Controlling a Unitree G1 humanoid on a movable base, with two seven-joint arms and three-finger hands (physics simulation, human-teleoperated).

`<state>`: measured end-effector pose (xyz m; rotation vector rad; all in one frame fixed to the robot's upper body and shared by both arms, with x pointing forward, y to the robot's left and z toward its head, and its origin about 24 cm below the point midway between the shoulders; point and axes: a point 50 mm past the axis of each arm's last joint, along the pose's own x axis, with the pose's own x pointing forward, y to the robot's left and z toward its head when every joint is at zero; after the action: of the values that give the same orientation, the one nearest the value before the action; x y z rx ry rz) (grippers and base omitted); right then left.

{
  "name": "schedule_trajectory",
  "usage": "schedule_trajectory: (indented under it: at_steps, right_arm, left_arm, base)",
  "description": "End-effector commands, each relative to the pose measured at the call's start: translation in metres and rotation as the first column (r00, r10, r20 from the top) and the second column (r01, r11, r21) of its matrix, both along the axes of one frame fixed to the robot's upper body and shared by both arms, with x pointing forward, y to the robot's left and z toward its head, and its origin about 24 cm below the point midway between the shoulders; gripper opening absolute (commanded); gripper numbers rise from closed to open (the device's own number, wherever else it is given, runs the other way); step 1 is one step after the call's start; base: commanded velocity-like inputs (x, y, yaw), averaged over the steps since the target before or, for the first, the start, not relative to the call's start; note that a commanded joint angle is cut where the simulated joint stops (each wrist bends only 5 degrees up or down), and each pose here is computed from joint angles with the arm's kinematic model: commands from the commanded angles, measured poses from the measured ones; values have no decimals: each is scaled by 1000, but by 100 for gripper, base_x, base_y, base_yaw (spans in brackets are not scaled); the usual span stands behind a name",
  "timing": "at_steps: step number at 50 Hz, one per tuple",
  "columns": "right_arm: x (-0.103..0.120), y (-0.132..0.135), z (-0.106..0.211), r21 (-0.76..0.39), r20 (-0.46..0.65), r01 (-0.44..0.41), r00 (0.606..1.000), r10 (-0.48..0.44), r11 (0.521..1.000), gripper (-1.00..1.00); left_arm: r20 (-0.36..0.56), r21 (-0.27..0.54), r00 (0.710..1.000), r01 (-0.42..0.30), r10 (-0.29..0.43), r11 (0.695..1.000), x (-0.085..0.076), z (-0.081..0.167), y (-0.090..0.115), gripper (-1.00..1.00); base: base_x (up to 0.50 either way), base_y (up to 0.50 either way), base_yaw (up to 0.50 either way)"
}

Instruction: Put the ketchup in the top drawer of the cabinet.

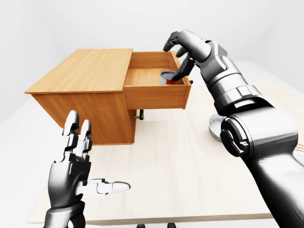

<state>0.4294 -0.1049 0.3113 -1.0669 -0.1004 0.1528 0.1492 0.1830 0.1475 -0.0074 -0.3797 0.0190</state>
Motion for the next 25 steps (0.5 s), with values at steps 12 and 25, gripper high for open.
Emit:
schedule_trajectory:
  at_steps: [12,25]
  right_arm:
    - [-7,1,34,-43,73,-2,997,5,999,100]
    - [-20,-4,79,-83,149,7,989,6,997,100]
  left_arm:
    - [-10,2,1000,3,-3,1000,0,-1,-2,100]
    - [5,-1,1000,-3,3,1000,0,1,0,100]
  base:
    - [0,0,0]
    - [0,0,0]
